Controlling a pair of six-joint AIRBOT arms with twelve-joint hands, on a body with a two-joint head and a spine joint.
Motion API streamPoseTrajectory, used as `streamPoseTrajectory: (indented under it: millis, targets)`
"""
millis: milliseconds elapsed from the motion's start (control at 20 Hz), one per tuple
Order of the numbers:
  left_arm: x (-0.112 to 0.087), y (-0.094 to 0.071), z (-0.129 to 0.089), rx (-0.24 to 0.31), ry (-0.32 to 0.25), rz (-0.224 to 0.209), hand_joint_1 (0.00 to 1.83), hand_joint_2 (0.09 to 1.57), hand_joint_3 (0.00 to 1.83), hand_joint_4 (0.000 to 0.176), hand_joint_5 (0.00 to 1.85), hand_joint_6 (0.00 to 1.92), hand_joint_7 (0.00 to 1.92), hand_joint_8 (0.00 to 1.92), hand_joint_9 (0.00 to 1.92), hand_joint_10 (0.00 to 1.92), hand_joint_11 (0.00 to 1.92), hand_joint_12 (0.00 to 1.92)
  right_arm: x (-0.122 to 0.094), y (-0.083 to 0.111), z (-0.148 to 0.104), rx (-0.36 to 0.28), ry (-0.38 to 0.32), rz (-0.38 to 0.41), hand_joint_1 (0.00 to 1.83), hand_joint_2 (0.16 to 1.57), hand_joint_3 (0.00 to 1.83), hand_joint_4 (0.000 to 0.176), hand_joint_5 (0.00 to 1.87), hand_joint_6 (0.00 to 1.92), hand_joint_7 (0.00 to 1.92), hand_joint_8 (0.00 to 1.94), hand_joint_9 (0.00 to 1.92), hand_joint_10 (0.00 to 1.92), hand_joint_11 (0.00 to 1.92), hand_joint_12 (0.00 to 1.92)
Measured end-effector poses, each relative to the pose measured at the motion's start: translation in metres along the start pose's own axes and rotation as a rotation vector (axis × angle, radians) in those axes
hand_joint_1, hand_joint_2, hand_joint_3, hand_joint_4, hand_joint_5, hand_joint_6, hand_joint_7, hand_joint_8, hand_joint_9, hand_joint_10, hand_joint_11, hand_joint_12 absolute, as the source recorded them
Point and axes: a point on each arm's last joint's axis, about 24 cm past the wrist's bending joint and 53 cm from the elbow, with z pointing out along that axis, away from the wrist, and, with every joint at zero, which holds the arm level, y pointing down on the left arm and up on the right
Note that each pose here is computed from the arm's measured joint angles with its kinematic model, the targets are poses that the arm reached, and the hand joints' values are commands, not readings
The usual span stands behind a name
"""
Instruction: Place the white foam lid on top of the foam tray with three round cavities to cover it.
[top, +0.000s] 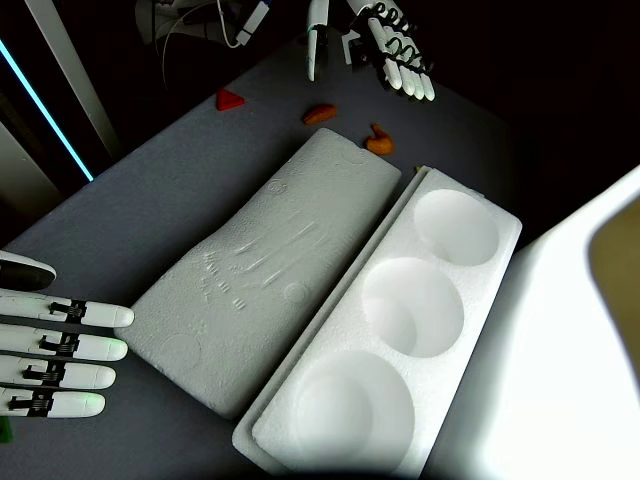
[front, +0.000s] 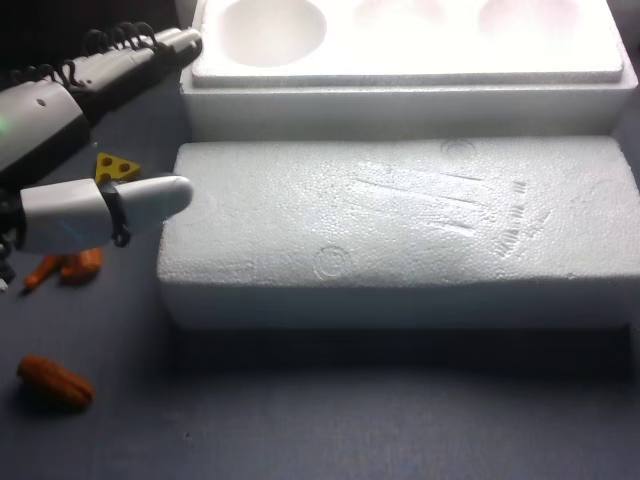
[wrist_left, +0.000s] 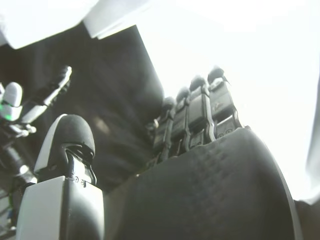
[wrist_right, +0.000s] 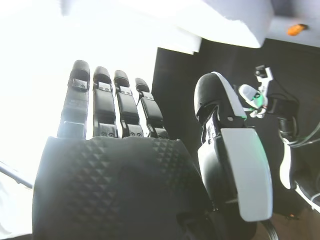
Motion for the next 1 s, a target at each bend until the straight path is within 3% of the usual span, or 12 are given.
streamPoseTrajectory:
  millis: [300,1000]
  targets:
    - [-0.002,0.014,-0.004,-0.047,-0.016,-0.019,0.38,1.13,0.0,0.0,0.0,0.0,0.0,0.0,0.0,0.0,0.0,0.0,-0.002,-0.008,0.0,0.033,-0.025,0.007,0.57,1.2,0.0,0.0,0.0,0.0,0.0,0.0,0.0,0.0,0.0,0.0]
    - [-0.006,0.071,-0.064,-0.301,-0.033,-0.013,0.38,1.05,0.0,0.0,0.0,0.0,0.0,0.0,0.0,0.0,0.0,0.0,0.009,-0.034,-0.003,0.119,-0.022,0.025,0.57,1.17,0.0,0.0,0.0,0.0,0.0,0.0,0.0,0.0,0.0,0.0]
